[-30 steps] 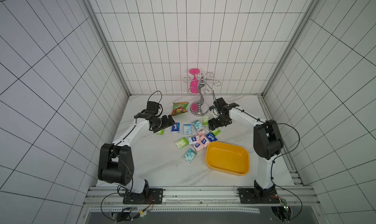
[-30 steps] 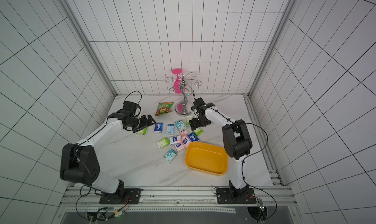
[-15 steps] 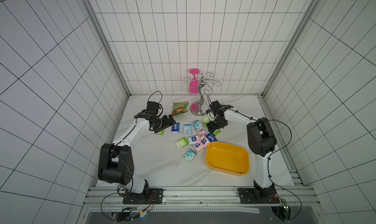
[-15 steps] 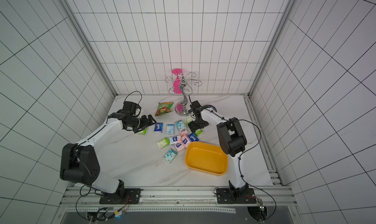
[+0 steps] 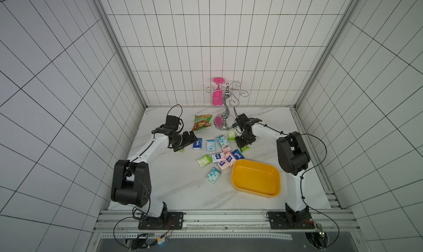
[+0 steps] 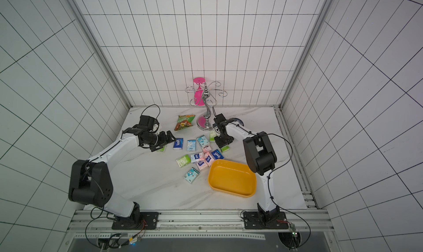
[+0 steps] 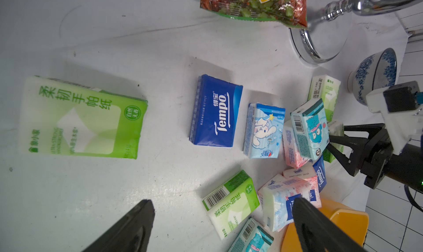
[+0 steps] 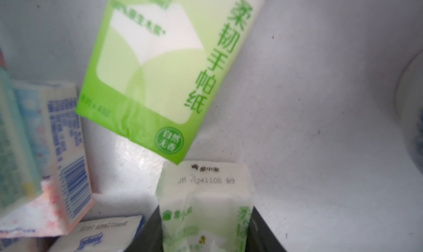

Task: Put the pocket tissues into the storage box
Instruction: Pick up the pocket tissues from the center of the board.

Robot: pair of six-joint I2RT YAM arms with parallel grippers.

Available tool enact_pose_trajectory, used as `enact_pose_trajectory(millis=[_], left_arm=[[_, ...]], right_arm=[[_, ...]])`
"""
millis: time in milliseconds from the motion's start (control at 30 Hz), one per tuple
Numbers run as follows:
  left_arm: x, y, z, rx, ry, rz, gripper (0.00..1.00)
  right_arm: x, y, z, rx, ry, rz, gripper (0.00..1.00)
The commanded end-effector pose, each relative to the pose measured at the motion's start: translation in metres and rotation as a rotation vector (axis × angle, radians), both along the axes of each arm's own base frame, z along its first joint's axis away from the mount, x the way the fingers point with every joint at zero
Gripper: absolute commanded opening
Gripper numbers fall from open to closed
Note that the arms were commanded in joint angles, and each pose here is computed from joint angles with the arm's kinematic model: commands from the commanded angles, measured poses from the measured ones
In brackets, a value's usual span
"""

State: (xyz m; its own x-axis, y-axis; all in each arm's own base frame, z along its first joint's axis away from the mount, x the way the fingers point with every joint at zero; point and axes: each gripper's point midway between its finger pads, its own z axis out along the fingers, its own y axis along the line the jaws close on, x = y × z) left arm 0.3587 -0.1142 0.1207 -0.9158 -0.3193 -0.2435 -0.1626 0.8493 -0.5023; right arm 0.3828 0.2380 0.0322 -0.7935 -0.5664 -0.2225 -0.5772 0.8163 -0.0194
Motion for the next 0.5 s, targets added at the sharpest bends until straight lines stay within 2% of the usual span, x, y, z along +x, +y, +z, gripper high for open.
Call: enact_pose_trajectory(millis=[0,200,467], left_arm=[[0.003,-0.004,0.001,-0.028,-0.008,0.0,0.97],[0.004,-0.019,0.004,-0.072,-0.002,-0.036,0.97],[0.001,-0.039,0.003,-0.042,-0.012,-0.101,0.97]], right_arm=[[0.001,0.004,0.023,0.037,-0.041,-0.052,0.46],[-0.011,-0.019,0.073,0.023,-0.089,-0.192,0.45],[-0.086,-0.065,0.113,0.017,-0.001,-0.371,0.45]])
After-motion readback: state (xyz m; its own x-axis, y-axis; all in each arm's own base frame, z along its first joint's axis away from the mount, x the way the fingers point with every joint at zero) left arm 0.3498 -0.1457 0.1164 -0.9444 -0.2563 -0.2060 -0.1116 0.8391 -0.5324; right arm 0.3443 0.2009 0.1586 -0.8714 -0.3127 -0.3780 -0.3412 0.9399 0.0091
